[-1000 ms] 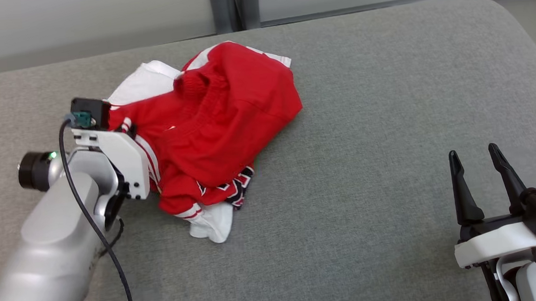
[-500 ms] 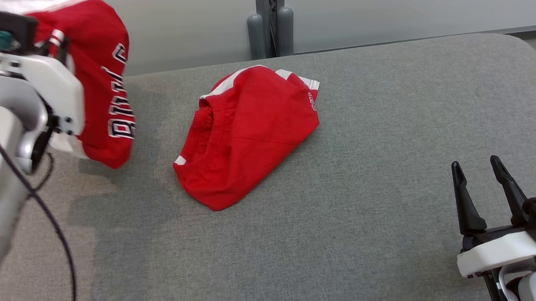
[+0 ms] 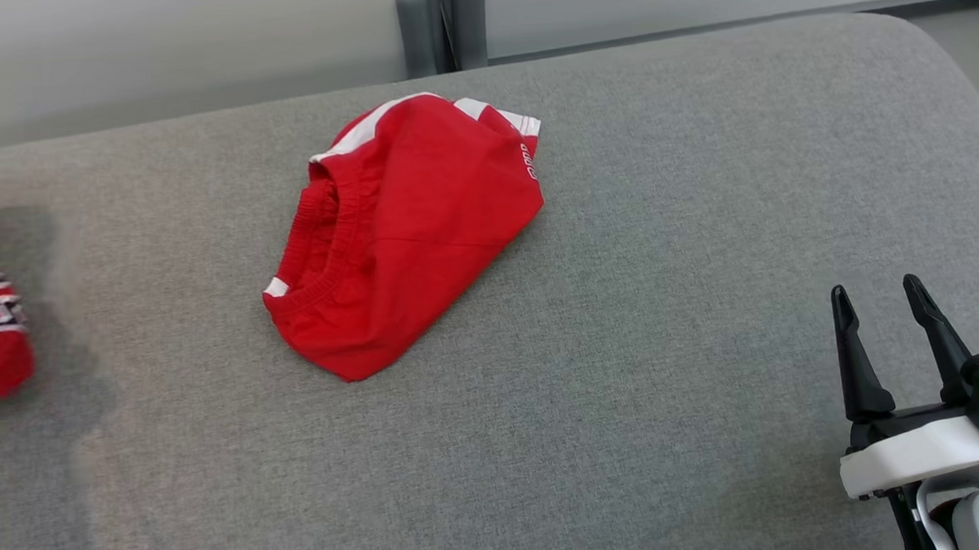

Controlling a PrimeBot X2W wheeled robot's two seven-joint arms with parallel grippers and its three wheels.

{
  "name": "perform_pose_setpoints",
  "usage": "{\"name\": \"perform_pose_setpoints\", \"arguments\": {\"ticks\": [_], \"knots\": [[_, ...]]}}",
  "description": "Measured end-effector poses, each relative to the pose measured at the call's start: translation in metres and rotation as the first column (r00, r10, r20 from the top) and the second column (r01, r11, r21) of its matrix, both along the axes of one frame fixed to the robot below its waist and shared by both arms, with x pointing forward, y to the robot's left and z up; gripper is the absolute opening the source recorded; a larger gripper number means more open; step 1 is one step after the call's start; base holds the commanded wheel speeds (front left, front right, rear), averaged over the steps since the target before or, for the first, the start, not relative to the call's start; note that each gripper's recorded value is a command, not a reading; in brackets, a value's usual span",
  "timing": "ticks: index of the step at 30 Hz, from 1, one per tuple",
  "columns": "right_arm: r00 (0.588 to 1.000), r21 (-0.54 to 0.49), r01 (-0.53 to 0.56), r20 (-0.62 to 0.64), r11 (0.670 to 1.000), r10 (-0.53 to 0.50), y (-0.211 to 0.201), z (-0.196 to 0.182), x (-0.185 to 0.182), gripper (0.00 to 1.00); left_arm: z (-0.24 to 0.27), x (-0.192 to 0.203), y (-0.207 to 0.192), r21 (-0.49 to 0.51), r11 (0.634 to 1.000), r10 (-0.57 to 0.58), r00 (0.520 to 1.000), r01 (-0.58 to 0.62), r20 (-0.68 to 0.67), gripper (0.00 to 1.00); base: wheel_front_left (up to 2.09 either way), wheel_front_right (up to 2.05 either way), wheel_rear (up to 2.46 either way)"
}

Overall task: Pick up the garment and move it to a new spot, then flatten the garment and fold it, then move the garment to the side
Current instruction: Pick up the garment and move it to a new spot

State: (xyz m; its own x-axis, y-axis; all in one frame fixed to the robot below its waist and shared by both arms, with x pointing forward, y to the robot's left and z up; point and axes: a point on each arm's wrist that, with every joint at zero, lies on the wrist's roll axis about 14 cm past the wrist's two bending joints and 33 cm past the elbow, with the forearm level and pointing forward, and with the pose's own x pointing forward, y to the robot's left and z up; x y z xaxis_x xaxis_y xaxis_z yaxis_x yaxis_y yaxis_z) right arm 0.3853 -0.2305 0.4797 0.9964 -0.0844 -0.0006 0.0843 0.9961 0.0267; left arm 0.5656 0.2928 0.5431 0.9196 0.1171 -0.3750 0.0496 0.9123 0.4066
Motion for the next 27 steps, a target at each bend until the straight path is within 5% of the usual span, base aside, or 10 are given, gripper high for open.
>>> {"name": "perform_pose_setpoints", "arguments": {"ticks": [5, 16, 17, 18, 19, 27], "knots": [[1.000, -0.016, 0.012, -0.023, 1.000, -0.012, -0.005, -0.007, 0.002, 1.00, -0.044, -0.012, 0.025, 0.032, 0.997, 0.078, 0.991, -0.075, -0.111, 0.00, 0.00, 0.00, 0.00], [0.999, -0.035, 0.004, -0.036, 0.999, -0.006, -0.005, -0.011, 0.011, 1.00, -0.117, -0.048, 0.050, -0.068, 0.961, 0.247, 0.941, -0.269, -0.233, 0.00, 0.00, 0.00, 0.00], [0.999, -0.035, 0.004, -0.036, 0.999, -0.006, -0.005, -0.011, 0.011, 1.00, -0.117, -0.048, 0.050, -0.068, 0.961, 0.247, 0.941, -0.269, -0.233, 0.35, 0.00, 0.00, 0.00], [0.999, -0.036, 0.005, -0.035, 0.999, -0.006, -0.005, -0.011, 0.011, 1.00, -0.118, -0.049, 0.051, -0.097, 0.953, 0.258, 0.939, -0.286, -0.229, 0.91, 0.00, 0.00, 0.00], [0.999, -0.038, 0.004, -0.035, 0.999, -0.006, -0.005, -0.011, 0.011, 1.00, -0.120, -0.051, 0.050, -0.139, 0.941, 0.271, 0.935, -0.307, -0.230, 1.00, 0.00, 0.00, 0.00], [1.000, -0.031, -0.013, -0.018, 0.999, 0.012, 0.001, -0.006, 0.014, 1.00, -0.108, -0.060, 0.054, -0.263, 0.908, 0.297, 0.943, -0.327, -0.148, 1.00, 0.00, 0.00, 0.00]]}}
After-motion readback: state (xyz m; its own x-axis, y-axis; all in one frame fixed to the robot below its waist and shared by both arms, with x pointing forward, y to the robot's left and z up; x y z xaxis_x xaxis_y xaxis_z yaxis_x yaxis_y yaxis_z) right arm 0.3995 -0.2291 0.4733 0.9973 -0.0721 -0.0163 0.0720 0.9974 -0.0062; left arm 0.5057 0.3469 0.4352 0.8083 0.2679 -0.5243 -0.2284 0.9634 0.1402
